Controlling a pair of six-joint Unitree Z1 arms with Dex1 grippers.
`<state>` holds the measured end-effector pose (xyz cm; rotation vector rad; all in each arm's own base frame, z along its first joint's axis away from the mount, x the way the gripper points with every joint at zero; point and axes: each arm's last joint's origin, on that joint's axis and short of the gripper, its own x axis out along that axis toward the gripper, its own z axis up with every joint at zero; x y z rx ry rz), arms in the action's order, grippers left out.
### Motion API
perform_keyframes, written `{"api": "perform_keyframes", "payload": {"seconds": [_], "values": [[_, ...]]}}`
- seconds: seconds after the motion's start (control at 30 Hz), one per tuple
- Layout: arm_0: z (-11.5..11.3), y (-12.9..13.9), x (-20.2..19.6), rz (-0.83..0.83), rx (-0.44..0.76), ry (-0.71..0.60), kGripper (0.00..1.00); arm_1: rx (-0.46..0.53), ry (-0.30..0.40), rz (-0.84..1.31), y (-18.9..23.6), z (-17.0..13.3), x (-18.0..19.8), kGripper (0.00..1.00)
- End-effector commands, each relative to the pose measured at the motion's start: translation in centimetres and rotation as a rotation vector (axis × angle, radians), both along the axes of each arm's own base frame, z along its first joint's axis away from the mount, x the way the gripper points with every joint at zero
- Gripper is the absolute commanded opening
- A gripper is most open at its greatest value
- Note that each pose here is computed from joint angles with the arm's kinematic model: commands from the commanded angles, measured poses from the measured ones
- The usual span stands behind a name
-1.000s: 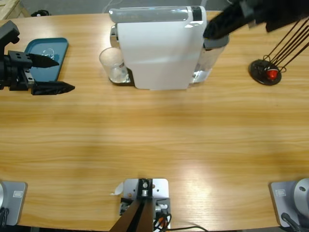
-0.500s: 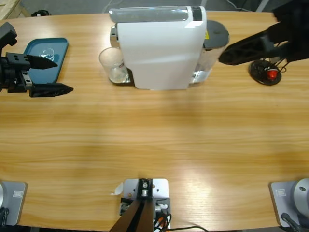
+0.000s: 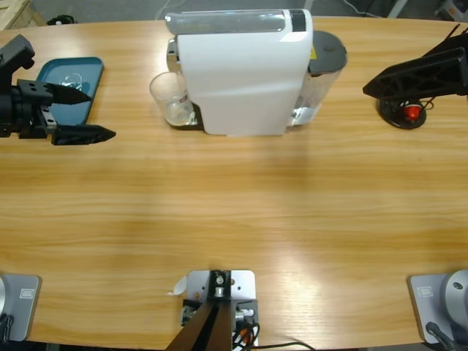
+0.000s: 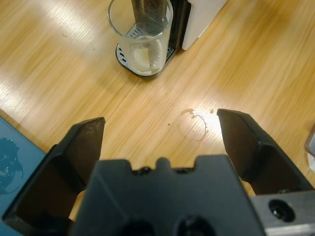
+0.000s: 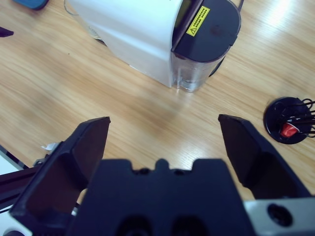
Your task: Pour coffee
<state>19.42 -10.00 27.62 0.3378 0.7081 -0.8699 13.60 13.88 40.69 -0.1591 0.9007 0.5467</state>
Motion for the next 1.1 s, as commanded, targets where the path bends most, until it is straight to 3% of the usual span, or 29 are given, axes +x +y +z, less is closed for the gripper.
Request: {"api": "perform_keyframes", "payload": {"seconds": [0.03, 1.1], "values": [[-1.4, -0.1, 1.1, 0.01, 0.004, 0.035, 0.991, -0.032, 0.013, -0.001, 0.3, -1.1, 0.1, 1.0], [-1.1, 0.0, 1.3, 0.022, -0.006, 0.005, 0.991, -0.045, 0.026, -0.001, 0.3, -2.4, 0.1, 1.0]]}}
